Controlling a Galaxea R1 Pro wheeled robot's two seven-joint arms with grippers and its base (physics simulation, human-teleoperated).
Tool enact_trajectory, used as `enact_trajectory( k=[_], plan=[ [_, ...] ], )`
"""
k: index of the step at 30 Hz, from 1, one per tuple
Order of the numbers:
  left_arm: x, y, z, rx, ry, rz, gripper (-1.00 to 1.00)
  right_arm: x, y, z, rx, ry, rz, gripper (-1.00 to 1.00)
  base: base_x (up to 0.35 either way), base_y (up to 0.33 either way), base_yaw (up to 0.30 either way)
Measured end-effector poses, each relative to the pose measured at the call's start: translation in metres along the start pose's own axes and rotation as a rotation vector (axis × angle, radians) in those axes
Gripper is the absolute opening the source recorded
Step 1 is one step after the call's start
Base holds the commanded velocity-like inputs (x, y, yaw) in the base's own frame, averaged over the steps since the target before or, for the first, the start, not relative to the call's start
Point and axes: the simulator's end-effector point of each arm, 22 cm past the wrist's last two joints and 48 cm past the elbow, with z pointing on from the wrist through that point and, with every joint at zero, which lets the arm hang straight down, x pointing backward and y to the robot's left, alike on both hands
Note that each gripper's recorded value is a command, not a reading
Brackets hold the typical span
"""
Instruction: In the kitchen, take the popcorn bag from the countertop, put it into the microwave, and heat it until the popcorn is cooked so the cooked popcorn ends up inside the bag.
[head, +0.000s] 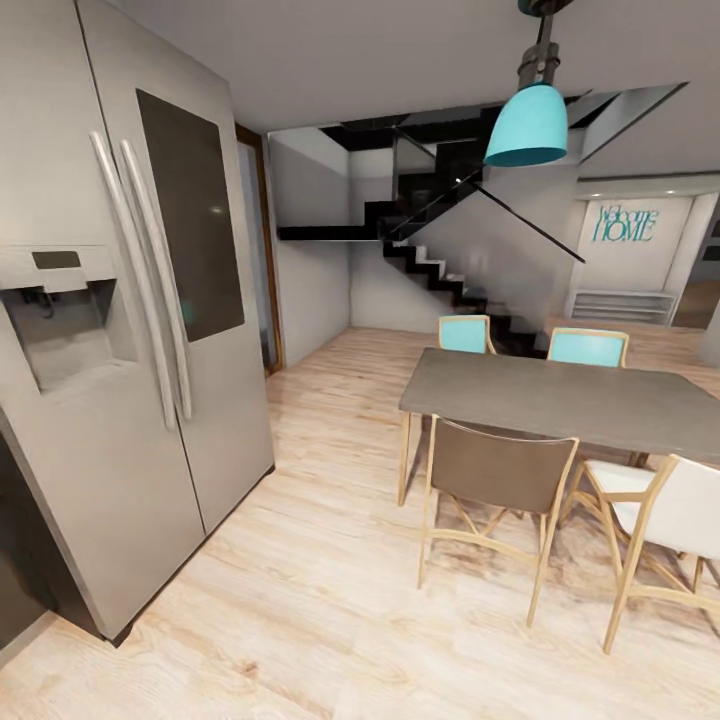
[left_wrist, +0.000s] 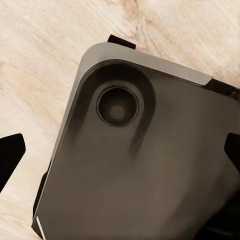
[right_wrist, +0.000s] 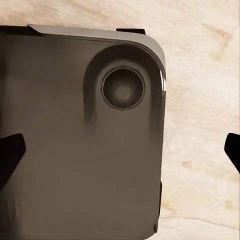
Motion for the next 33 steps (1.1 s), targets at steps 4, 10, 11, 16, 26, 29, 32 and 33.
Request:
enact_trajectory(
  k=[4,10,11,16,26,29,32,33],
  plan=[
    [-0.0001,0.0,0.0,0.0,0.0,0.0,1.0,-0.0013,0.0009,0.0,-0.001,-0.006,-0.003,1.0,0.0,0.0,0.024],
    [-0.0001,0.0001,0.0,0.0,0.0,0.0,1.0,-0.0055,0.0015,0.0,-0.001,-0.025,0.007,1.0,0.0,0.0,0.252],
    [0.0,0.0001,0.0,0.0,0.0,0.0,1.0,-0.0062,0.0019,-0.0001,-0.002,-0.028,0.008,1.0,0.0,0.0,0.297],
    [-0.0001,0.0001,0.0,0.0,-0.001,0.0,1.0,-0.0063,-0.0005,-0.0001,0.0,-0.029,0.011,1.0,0.0,0.0,0.299],
    [-0.0001,0.0001,0.0,0.0,-0.001,0.0,1.0,-0.0063,0.0002,-0.0001,-0.003,-0.029,0.011,1.0,0.0,0.0,0.3],
    [-0.0001,0.0002,0.0,-0.001,-0.001,-0.001,1.0,-0.0063,0.0004,-0.0001,-0.005,-0.029,0.011,1.0,0.0,0.0,0.3],
    [0.0,0.0002,0.0,-0.001,0.0,0.0,1.0,-0.0063,0.0012,-0.0001,-0.008,-0.029,0.011,1.0,0.0,0.0,0.3],
    [0.0,0.0001,0.0,0.0,0.0,0.0,1.0,-0.0062,0.0017,-0.0001,-0.009,-0.029,0.011,1.0,0.0,0.0,0.3]
  ],
)
